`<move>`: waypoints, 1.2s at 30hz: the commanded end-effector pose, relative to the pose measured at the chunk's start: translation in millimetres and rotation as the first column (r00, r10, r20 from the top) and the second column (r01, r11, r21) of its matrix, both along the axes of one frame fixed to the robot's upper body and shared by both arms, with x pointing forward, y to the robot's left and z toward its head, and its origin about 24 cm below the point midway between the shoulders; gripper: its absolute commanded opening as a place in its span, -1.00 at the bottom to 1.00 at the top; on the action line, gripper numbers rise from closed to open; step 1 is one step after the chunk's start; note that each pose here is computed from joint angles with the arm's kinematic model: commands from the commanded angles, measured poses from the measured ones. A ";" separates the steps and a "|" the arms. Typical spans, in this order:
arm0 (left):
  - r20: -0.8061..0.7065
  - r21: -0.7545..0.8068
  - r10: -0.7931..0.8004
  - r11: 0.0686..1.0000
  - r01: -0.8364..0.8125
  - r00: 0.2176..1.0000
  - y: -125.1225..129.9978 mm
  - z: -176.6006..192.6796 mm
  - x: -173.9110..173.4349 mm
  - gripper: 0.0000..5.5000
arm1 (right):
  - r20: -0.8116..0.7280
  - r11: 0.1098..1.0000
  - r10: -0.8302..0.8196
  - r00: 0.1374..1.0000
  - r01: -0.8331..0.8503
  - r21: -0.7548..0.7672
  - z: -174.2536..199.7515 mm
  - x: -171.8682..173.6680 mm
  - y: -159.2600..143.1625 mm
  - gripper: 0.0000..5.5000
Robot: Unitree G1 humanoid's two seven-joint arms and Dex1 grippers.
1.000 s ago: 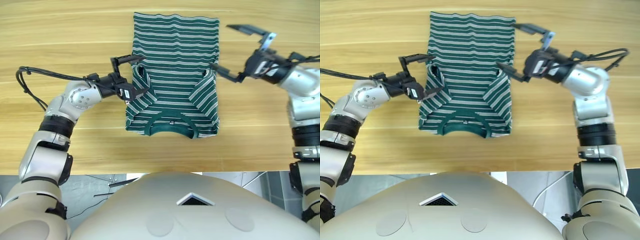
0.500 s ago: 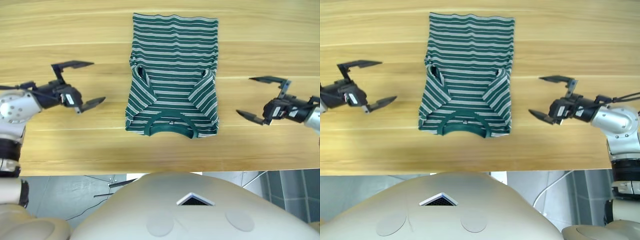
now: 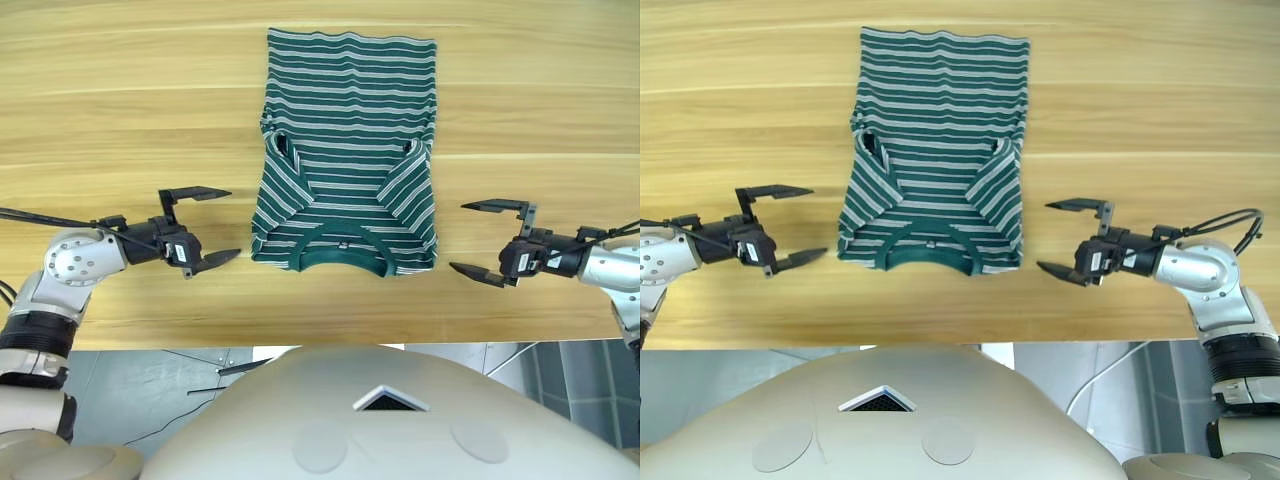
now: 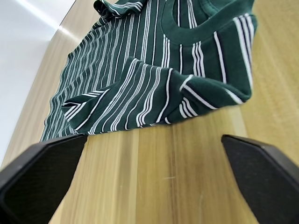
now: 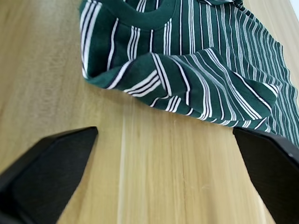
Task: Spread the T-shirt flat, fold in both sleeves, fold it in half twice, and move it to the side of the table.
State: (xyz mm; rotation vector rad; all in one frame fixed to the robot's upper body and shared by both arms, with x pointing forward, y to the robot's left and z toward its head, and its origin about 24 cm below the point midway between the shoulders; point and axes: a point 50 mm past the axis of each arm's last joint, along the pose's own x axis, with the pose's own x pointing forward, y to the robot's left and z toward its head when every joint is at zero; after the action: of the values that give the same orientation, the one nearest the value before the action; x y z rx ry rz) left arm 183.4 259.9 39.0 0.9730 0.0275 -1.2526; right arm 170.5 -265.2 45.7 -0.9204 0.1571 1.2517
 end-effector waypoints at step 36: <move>-0.203 0.098 -0.192 0.972 0.215 0.960 -19.1 -35.7 -11.8 -0.36 | -0.074 0.993 0.121 0.990 -0.120 0.022 -22.8 3.4 32.9 -0.99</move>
State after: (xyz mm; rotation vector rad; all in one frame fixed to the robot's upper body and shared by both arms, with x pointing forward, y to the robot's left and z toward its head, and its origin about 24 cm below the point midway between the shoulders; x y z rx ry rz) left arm 186.2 238.5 20.0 0.9610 0.0306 -1.4307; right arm 173.9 -232.9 23.9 -0.8691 0.1354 1.3853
